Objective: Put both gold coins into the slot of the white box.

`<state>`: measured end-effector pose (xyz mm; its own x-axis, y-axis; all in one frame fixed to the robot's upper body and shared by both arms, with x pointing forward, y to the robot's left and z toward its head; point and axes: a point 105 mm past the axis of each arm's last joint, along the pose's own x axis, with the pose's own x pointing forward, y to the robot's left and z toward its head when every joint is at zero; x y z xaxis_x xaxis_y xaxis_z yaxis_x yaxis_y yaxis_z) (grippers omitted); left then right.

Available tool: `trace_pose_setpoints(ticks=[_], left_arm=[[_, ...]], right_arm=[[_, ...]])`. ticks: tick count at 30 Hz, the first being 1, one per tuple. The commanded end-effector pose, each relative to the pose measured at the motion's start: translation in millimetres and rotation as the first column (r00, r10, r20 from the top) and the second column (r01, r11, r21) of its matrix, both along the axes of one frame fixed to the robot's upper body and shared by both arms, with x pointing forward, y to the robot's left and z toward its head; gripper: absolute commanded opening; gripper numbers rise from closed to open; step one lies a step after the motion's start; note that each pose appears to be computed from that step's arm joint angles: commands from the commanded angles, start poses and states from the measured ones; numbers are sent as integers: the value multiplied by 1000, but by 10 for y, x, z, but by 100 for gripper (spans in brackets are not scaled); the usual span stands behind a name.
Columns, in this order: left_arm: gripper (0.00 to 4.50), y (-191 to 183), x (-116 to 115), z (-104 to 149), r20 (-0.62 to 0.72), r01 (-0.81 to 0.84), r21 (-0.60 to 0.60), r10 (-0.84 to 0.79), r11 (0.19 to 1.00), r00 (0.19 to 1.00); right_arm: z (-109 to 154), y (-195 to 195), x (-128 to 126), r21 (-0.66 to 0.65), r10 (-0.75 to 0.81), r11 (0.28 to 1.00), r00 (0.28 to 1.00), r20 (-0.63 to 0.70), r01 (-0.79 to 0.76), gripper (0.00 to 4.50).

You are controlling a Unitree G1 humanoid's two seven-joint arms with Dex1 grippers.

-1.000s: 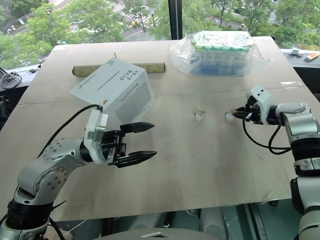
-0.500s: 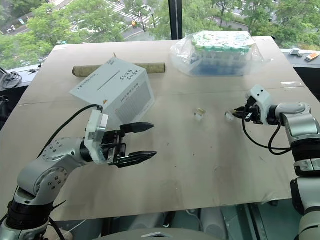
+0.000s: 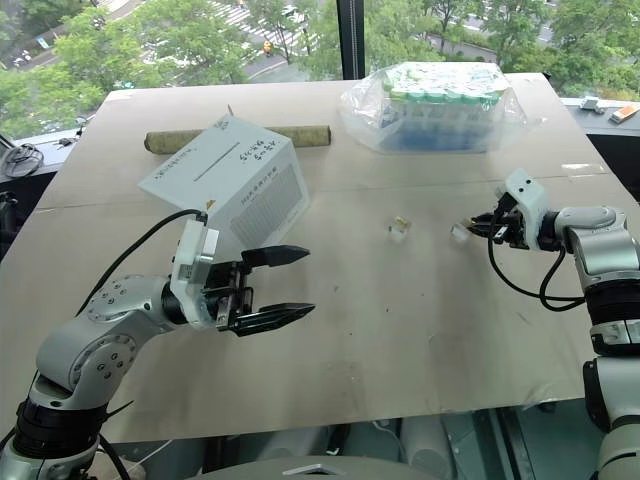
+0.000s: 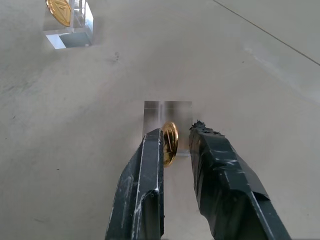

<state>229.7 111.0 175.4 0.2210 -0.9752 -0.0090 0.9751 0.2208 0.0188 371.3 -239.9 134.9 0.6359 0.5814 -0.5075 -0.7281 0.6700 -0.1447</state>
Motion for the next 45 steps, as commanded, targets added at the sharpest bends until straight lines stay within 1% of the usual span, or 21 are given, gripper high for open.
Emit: trace_pose_setpoints(ticks=[1, 7, 10, 11, 22, 32, 38, 45], left_arm=[[450, -38, -48, 90, 39, 22, -5, -22, 1000, 999], [450, -45, -45, 94, 40, 19, -7, -19, 1000, 999], [450, -47, -44, 90, 39, 18, -8, -17, 1000, 999], [450, -47, -43, 88, 38, 17, -8, -17, 1000, 999], [450, -63, -30, 84, 37, 16, -17, -15, 1000, 999], [450, -78, -32, 76, 37, 17, -19, -16, 1000, 999], [450, -76, -38, 71, 38, 13, -19, -13, 1000, 999], [450, -78, -44, 69, 41, 13, -19, -12, 1000, 999]], right_arm=[[154, -48, -7, -1, 4, 1000, 999, 50, -4, 91], [137, -44, -8, 0, 5, 1000, 999, 45, -5, 91], [140, -37, -10, 3, 6, 1000, 999, 44, -6, 16], [144, -36, -10, 4, 6, 1000, 999, 44, -6, 6], [183, -6, -24, 21, 11, 1000, 999, 39, -12, 6], [143, 1, 11, -1, -4, 1000, 999, 45, 4, 6], [148, 65, 19, 8, 11, 1000, 999, 43, -11, 6], [105, 113, 38, -16, 30, 999, 998, 55, -29, 6]])
